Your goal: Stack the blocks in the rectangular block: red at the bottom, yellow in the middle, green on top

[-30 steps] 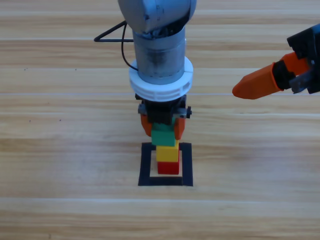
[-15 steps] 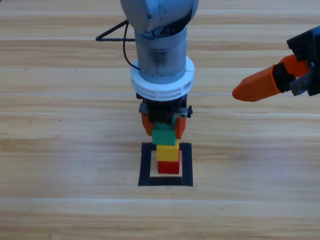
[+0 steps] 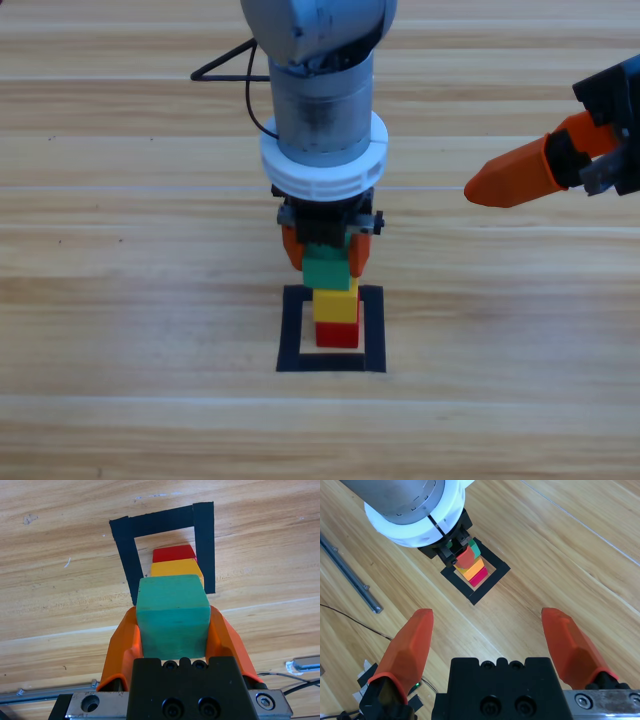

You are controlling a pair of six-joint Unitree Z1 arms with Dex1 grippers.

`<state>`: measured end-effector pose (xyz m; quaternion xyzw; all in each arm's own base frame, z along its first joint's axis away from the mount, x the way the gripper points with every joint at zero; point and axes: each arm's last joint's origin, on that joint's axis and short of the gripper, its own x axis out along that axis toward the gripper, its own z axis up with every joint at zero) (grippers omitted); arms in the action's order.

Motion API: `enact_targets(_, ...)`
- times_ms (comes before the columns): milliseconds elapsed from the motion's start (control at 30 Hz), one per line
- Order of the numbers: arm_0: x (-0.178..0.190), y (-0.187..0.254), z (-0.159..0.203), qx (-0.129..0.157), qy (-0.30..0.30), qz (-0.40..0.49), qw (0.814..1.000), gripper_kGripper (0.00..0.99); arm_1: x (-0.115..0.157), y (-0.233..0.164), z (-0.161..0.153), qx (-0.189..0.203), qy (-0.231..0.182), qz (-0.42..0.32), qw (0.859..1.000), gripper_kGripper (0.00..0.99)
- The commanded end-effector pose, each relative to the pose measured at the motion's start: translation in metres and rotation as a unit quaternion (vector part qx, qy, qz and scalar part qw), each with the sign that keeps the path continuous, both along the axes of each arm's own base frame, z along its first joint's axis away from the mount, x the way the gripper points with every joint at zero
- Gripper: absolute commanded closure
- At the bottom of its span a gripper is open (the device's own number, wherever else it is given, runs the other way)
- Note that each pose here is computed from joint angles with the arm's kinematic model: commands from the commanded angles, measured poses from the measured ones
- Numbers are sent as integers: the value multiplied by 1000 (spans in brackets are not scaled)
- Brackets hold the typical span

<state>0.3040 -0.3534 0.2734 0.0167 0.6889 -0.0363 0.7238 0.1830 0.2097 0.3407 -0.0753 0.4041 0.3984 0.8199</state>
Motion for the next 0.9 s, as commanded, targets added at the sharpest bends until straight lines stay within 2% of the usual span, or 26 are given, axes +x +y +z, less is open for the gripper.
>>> enact_targets(33,-6,-14,-16,18,6,-15,1000,990,0,-11,-8,-11,17,-4,1000,33)
enact_targets(267,-8,-17,-15,16,4,-16,1000,990,0,-10,-8,-9,19,2,1000,33)
enact_targets(900,-3,-22,-34,33,11,-12,999,990,0,-9,-10,-9,25,6,1000,33)
